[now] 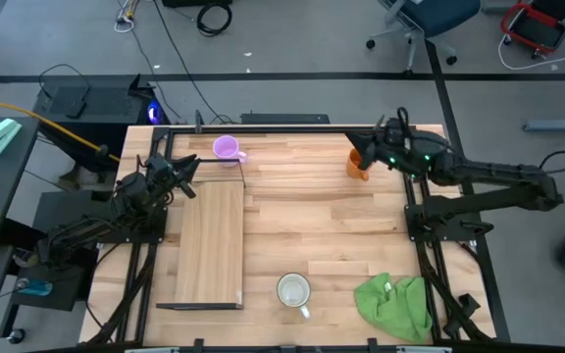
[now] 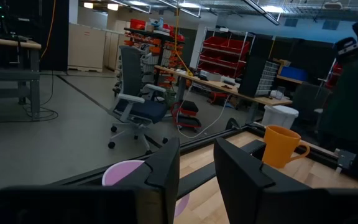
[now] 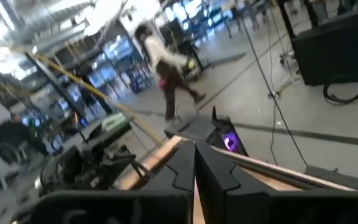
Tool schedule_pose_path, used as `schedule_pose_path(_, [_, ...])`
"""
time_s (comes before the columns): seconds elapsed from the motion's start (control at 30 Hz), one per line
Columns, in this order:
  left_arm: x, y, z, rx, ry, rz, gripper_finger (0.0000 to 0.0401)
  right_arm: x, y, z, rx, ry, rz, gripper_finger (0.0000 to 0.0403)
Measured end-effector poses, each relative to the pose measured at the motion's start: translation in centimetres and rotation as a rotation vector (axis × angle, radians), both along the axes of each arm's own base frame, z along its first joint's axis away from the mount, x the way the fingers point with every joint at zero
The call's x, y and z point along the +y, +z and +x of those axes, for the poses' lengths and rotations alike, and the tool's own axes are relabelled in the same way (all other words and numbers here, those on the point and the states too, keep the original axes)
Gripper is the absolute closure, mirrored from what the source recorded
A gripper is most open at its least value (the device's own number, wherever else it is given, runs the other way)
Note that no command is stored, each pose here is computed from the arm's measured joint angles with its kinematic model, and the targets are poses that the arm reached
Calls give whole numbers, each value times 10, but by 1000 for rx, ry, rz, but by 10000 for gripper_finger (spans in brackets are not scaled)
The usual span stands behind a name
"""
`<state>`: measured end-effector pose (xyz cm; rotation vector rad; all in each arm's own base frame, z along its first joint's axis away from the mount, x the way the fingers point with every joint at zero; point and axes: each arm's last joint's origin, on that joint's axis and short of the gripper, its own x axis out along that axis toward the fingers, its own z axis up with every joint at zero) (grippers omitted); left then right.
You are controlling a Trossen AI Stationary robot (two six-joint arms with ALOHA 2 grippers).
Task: Stack small to large cups/mugs on shelf
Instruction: Move the pink mug to the right side of the shelf
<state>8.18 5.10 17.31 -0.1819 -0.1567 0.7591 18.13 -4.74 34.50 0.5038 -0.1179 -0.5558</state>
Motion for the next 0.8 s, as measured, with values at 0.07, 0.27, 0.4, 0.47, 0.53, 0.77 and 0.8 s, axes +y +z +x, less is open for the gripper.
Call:
schedule_pose_path(0.07, [0, 0, 0, 0, 0, 0, 294, -5, 6, 6, 30, 7, 4, 385])
schedule_pose_path(0.27, [0, 0, 0, -1, 0, 0, 294, -26, 25, 23, 150, -4, 20, 385])
schedule_pose_path(0.4, [0, 0, 0, -1, 0, 0, 294, -41, 36, 37, 221, 16, 18, 385])
schedule_pose_path(0.47, [0, 0, 0, -1, 0, 0, 294, -50, 41, 45, 241, 31, 25, 385])
schedule_pose_path(0.53, [0, 0, 0, -1, 0, 0, 294, -59, 45, 53, 260, 50, 36, 385])
schedule_pose_path(0.77, [0, 0, 0, -5, 0, 2, 294, -92, 53, 77, 336, 94, 40, 385])
schedule_pose_path(0.8, [0, 1, 0, -11, 0, 5, 294, -96, 52, 80, 350, 96, 42, 385])
